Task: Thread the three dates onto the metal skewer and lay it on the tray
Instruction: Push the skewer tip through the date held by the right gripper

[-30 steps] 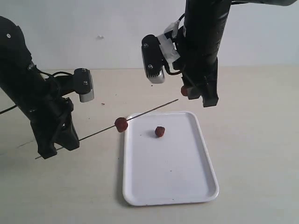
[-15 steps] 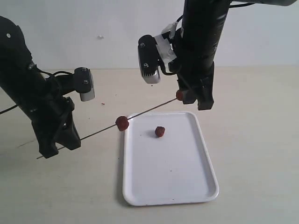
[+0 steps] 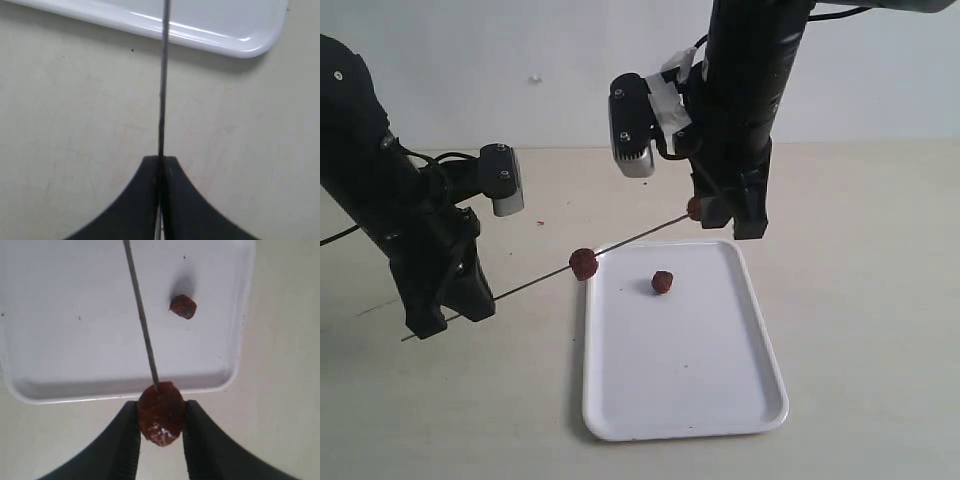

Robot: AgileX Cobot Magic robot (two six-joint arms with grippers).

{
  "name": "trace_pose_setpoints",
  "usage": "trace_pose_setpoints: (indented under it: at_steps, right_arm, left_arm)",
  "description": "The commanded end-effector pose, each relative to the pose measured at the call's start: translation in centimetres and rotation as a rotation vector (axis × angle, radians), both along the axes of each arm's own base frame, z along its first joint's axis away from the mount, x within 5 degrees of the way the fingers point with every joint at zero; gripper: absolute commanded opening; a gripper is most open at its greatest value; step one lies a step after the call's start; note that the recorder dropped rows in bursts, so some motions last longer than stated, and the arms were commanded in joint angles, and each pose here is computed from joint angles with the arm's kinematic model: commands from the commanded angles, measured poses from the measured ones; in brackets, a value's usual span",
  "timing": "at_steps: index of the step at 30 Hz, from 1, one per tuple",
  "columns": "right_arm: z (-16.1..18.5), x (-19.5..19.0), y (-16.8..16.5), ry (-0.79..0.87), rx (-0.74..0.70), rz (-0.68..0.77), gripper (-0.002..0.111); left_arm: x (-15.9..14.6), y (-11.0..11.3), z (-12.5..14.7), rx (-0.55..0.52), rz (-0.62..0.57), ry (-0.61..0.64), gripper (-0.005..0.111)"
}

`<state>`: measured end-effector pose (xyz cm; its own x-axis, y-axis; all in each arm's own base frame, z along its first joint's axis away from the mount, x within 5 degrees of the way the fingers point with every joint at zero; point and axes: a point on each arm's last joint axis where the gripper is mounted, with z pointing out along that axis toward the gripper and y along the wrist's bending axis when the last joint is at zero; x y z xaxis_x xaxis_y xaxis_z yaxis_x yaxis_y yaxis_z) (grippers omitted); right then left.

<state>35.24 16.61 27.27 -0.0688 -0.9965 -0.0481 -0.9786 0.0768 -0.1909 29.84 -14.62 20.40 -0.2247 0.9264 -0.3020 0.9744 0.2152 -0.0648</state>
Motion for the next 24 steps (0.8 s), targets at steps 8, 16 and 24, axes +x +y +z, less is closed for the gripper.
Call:
trace_pose_setpoints:
  at_steps: [8,16,24]
  right_arm:
    - [0.2,-1.2,1.9,0.004,0.014,0.051,0.029]
    - [0.3,-1.9,3.1,0.066,0.131,-0.005,0.029]
    - [0.4,-2.3,4.0,0.130,0.239,-0.084,0.029]
  left_arm:
    - [-0.3,-0.3,0.1,-0.019,0.015,0.032,0.000]
    - [-0.5,-0.2,0.1,-0.006,0.026,0.055,0.000]
    - [-0.5,-0.2,0.1,-0.006,0.026,0.057,0.000]
